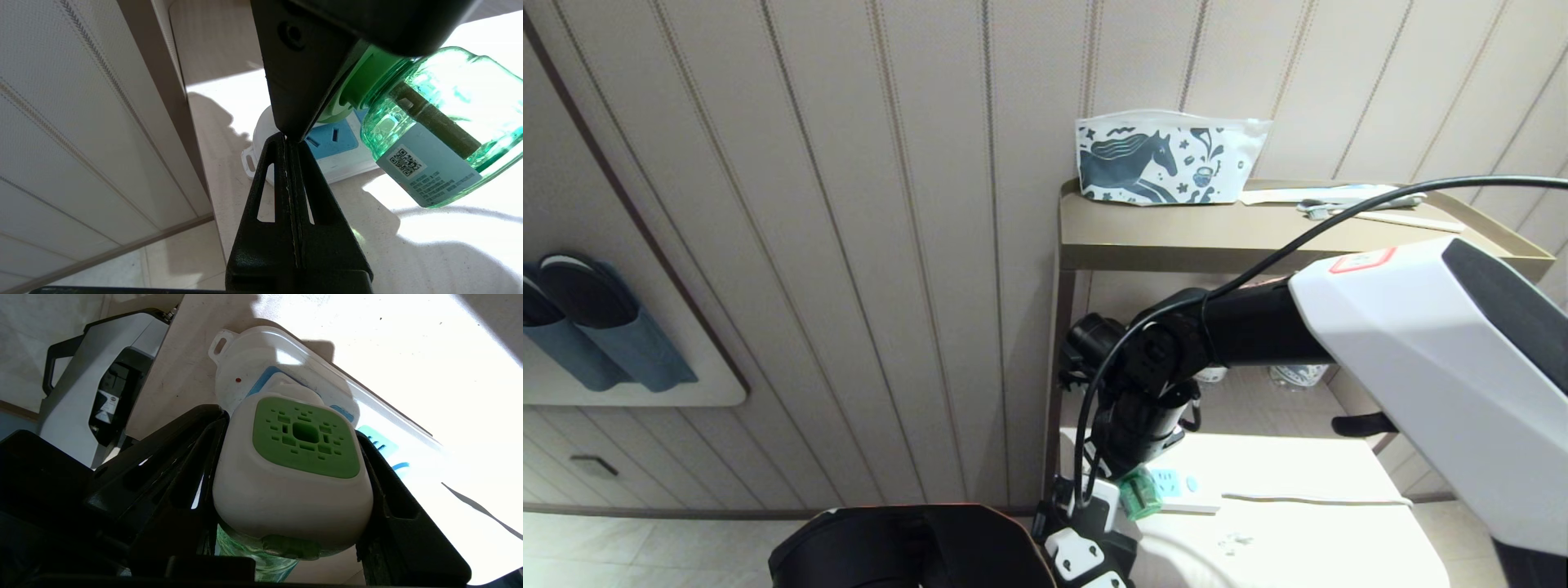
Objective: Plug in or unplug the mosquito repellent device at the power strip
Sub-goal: Hold the socket with your left hand and unplug it with your right hand
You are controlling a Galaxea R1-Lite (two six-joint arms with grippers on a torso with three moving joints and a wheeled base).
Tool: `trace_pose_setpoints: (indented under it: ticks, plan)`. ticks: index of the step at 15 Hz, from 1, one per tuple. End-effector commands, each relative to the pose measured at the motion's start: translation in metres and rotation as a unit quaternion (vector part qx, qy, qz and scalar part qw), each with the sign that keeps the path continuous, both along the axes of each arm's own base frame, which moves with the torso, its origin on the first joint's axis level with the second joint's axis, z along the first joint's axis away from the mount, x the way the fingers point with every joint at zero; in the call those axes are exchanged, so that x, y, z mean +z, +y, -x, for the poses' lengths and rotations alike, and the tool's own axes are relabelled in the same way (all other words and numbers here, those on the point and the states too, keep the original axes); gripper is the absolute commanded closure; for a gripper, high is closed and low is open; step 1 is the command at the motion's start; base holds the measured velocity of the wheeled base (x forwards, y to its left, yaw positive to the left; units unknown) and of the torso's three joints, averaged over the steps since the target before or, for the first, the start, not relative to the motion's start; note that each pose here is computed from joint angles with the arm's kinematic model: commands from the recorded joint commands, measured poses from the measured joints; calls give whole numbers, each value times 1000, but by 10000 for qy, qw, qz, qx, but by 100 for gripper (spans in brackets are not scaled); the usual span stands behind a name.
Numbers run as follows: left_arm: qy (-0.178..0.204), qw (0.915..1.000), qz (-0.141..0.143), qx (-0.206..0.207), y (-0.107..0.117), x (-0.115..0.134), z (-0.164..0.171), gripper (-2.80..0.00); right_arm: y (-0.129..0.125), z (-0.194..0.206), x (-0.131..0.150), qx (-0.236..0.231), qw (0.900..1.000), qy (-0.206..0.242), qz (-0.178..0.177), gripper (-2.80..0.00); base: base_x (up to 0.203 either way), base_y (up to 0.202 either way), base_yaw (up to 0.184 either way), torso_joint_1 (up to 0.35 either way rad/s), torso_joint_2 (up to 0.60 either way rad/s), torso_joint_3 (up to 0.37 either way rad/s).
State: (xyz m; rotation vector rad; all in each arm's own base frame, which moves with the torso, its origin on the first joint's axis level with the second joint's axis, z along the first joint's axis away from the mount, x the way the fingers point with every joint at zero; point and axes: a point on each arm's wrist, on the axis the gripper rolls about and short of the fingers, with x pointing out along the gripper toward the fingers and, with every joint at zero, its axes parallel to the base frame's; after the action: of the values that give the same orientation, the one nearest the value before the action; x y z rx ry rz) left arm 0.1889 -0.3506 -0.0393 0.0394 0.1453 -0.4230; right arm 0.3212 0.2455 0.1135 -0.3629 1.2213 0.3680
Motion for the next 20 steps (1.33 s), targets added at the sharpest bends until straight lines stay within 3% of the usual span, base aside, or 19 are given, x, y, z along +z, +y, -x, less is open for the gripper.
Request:
trace_pose_setpoints:
  ticks: [1,20]
  plan:
    - [-107,9997,219,22,-1,5,-1,0,1,1,-1,33,10000,73,-33,0,0,0,0,0,0,0]
    - [-24,9999,83,-67,-5,-12,5,0,0,-4,4,16,9997,54,-231,0,0,0,0,0,0,0]
